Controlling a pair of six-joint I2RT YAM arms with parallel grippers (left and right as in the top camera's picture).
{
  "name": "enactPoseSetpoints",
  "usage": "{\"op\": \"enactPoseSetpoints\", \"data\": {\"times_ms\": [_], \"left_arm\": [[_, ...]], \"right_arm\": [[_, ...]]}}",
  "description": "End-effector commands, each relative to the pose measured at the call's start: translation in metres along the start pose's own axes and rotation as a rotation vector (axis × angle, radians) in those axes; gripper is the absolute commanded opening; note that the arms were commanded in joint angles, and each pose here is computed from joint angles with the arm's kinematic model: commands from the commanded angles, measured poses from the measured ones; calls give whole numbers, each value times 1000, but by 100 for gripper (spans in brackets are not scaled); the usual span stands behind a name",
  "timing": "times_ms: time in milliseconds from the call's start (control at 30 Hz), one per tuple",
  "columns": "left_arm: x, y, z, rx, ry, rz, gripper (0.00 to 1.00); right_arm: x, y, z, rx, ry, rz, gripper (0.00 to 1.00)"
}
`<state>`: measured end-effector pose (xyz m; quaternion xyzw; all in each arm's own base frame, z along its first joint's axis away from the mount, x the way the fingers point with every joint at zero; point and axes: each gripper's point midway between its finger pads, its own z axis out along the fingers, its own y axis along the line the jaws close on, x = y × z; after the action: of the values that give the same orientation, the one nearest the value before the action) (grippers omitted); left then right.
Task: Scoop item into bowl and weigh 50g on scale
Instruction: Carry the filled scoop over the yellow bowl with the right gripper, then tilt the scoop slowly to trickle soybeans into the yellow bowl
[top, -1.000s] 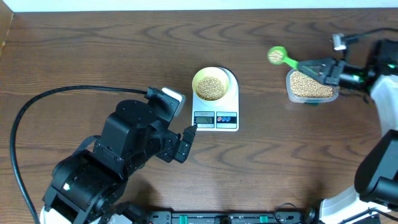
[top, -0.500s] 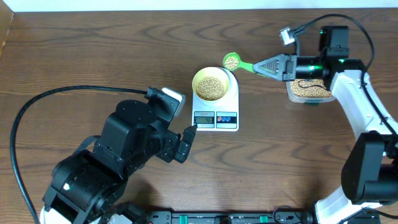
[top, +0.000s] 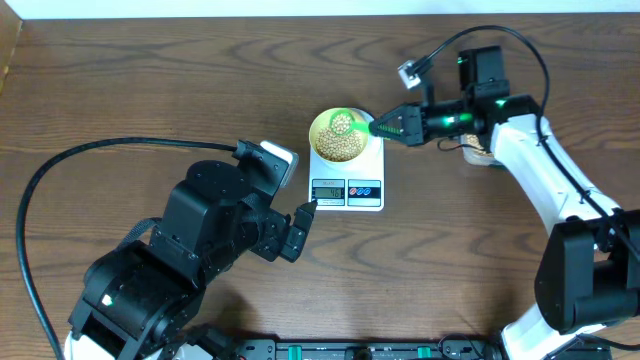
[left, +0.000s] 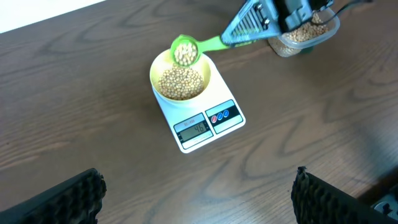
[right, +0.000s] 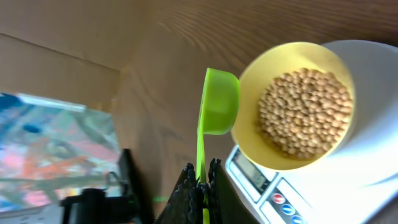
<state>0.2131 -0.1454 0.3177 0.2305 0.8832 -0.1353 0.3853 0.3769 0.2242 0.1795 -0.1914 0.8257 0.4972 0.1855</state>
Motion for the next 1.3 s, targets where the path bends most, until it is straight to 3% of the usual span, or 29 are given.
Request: {"op": "enactPoseSetpoints", "data": {"times_ms": [0, 300, 1267], "left_arm": [[-4, 1, -3, -3, -14, -3, 98], [-4, 1, -3, -3, -14, -3, 98], [-4, 1, -3, -4, -14, -3, 98]], "right_arm": [[0, -12, -1, 90, -1, -58, 1], [7, -26, -2, 178, 29, -92, 1], [-5, -7, 9, 303, 110, -343, 1]]}}
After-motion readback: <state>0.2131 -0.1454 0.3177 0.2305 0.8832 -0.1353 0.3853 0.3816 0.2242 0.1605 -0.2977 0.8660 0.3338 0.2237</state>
